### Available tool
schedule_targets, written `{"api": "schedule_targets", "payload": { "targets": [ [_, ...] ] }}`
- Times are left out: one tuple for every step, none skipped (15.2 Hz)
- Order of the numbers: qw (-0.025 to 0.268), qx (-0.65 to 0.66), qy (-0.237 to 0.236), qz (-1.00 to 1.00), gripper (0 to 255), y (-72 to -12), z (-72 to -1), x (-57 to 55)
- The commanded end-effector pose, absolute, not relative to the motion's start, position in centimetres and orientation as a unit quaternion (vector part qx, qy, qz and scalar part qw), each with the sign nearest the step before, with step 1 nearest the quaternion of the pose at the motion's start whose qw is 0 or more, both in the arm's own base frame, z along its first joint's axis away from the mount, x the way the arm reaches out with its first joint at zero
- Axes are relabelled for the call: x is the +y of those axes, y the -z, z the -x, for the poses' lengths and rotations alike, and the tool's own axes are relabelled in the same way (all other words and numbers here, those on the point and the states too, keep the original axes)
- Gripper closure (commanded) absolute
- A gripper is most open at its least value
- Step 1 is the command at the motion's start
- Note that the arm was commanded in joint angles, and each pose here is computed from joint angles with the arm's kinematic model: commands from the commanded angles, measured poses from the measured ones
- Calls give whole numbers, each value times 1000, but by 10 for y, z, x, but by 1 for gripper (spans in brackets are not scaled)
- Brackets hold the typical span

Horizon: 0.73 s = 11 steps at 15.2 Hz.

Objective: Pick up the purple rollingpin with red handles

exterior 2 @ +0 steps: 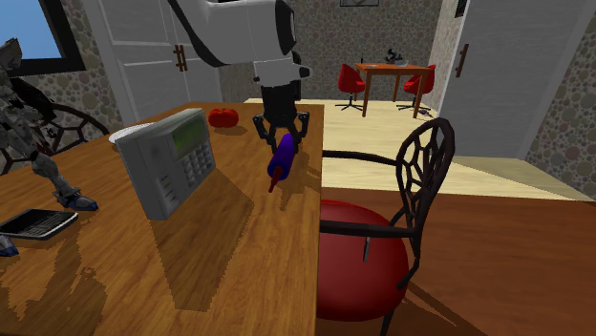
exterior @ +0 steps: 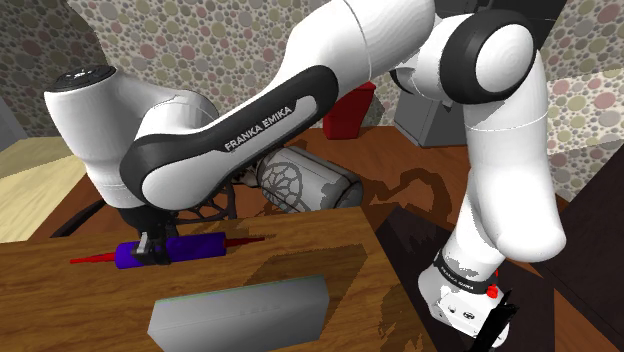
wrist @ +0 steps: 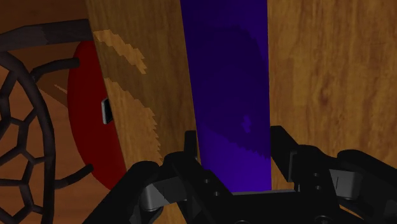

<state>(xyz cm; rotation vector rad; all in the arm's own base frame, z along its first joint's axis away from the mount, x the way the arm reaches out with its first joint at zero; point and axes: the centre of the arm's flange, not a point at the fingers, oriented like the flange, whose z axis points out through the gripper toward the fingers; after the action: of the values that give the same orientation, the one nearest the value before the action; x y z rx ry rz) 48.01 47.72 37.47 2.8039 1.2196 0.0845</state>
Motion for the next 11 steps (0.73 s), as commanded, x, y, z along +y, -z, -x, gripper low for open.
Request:
{"api": "schedule_targets", "payload": {
  "targets": [
    [41, 398, -27, -916, 255, -374, -480, 477],
    [41, 398, -27, -916, 255, -374, -480, 477],
    [41, 398, -27, -916, 255, -374, -480, 477],
    [41, 398, -27, -916, 255, -379, -480, 477],
    [41, 398, -27, -916, 255, -384, -480, 477],
    [41, 398, -27, -916, 255, -390, -480, 477],
    [41, 398, -27, -916, 255, -395, -480, 477],
    [41, 398, -27, -916, 255, -400, -480, 477],
    [41, 398, -27, -916, 255, -405, -480, 477],
    [41, 398, -27, -916, 255, -411, -480, 477],
    [41, 398, -27, -916, 255, -416, -480, 477]
  ]
}}
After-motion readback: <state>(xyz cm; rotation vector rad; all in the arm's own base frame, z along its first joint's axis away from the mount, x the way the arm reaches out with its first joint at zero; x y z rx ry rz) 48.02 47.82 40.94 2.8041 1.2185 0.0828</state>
